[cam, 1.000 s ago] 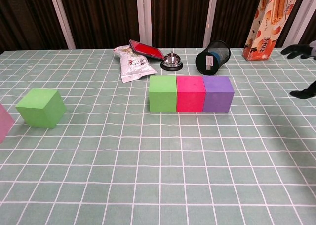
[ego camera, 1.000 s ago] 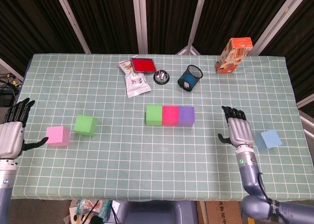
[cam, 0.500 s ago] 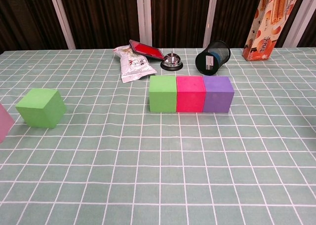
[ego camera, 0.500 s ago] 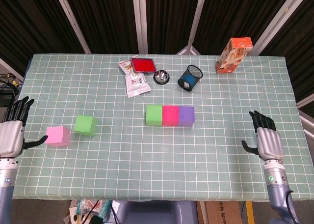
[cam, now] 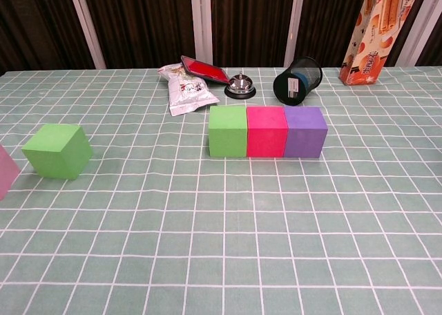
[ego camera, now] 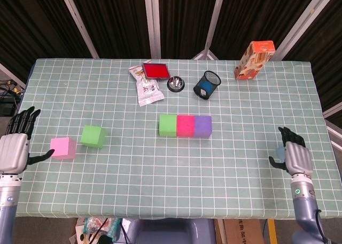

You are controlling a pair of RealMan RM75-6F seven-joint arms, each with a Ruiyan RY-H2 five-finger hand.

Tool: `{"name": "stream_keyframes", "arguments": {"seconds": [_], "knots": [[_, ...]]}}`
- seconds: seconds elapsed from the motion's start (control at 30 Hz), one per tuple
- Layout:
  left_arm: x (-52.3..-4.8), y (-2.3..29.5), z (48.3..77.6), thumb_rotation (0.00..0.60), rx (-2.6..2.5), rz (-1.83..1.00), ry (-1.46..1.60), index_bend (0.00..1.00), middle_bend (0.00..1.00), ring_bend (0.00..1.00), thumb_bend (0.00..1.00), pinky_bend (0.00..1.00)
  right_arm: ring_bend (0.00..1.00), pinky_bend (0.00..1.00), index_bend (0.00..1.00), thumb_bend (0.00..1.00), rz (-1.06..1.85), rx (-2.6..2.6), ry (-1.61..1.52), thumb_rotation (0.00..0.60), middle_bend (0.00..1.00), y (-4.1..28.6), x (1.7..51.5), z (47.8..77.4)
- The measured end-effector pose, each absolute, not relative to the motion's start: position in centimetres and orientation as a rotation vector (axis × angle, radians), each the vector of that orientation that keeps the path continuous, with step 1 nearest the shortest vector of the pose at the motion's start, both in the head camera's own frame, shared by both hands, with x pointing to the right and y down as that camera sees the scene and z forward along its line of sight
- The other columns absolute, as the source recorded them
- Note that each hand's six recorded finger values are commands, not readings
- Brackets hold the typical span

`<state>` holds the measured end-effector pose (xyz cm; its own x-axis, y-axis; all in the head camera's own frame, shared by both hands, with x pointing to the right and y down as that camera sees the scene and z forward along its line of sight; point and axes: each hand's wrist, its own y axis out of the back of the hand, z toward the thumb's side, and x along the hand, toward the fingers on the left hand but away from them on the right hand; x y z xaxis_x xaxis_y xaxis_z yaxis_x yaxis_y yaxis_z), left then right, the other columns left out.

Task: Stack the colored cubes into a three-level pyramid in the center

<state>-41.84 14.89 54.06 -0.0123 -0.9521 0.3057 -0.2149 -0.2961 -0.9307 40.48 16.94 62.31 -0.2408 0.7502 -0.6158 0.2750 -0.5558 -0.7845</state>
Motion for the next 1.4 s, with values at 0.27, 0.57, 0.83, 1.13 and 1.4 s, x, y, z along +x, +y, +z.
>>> {"name": "stream_keyframes", "arguments": {"seconds": [0.27, 0.57, 0.83, 1.13, 1.4], "knots": [[-41.9, 14.9, 54.0, 0.6, -1.586, -1.361, 1.242, 0.0, 0.0, 0.0, 0.05, 0.01, 0.0, 0.0, 0.0, 0.31, 1.991, -1.562, -1.288, 0.6, 0.0, 16.8, 43.5, 63.8], [-41.8, 15.0, 54.0, 0.6, -1.584, -1.36, 1.237, 0.0, 0.0, 0.0, 0.05, 0.01, 0.0, 0.0, 0.0, 0.31, 2.086, -1.518, -1.314, 0.6, 0.0, 16.5, 45.3, 64.9], [-41.7, 15.0, 54.1, 0.6, -1.583, -1.363, 1.23, 0.0, 0.0, 0.0, 0.05, 0.01, 0.0, 0.0, 0.0, 0.31, 2.148, -1.505, -1.316, 0.6, 0.0, 16.6, 46.3, 65.7], [-41.7, 15.0, 54.1, 0.6, -1.582, -1.365, 1.229, 0.0, 0.0, 0.0, 0.05, 0.01, 0.0, 0.0, 0.0, 0.31, 2.219, -1.457, -1.362, 0.6, 0.0, 16.4, 48.1, 66.4], [-41.7, 15.1, 54.2, 0.6, -1.585, -1.371, 1.225, 0.0, 0.0, 0.0, 0.05, 0.01, 0.0, 0.0, 0.0, 0.31, 2.26, -1.467, -1.401, 0.6, 0.09, 16.3, 48.6, 66.9]]}}
